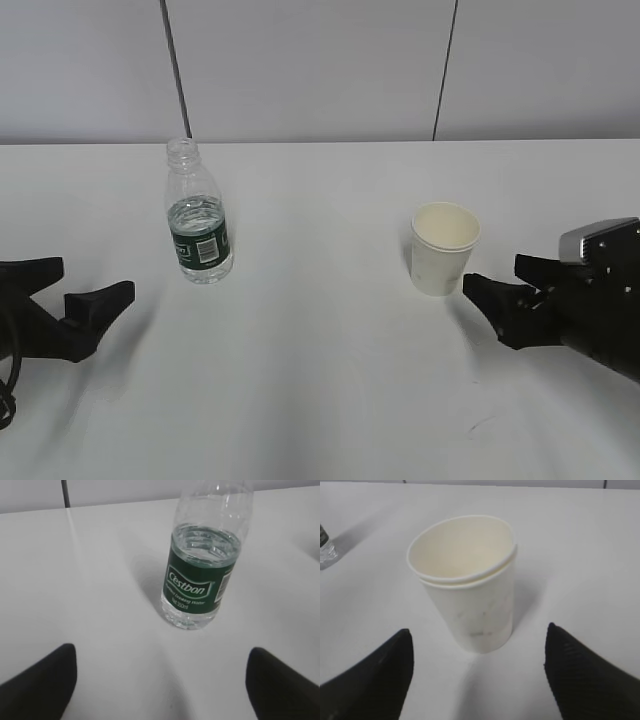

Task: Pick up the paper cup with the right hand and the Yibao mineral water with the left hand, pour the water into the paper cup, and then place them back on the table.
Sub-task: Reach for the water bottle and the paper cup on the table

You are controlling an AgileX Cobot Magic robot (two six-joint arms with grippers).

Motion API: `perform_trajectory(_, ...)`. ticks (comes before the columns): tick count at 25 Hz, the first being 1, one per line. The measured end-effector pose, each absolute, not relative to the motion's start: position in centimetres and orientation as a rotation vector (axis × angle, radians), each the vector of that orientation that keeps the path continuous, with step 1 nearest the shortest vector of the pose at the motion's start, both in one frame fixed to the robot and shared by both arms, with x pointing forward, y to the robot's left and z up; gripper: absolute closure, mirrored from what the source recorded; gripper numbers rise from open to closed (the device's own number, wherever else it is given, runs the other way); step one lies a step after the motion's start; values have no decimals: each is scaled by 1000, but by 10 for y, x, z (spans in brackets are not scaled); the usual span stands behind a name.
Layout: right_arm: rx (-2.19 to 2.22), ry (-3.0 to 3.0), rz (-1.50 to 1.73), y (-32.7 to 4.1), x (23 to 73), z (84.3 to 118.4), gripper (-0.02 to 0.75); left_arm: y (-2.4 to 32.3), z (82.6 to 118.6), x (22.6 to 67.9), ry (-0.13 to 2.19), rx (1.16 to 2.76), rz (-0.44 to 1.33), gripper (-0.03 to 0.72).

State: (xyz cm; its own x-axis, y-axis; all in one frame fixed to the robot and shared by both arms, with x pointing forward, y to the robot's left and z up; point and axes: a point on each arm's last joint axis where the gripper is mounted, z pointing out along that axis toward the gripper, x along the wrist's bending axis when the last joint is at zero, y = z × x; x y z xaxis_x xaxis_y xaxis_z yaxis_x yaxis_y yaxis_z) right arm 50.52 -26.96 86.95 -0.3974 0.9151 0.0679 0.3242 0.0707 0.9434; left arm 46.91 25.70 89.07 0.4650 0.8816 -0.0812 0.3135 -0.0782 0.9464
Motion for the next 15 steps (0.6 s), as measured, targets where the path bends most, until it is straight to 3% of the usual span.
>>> perform_trajectory(15,1156,1822,1355,-266,547,844,102,257,891,469,1046,1639,663,91)
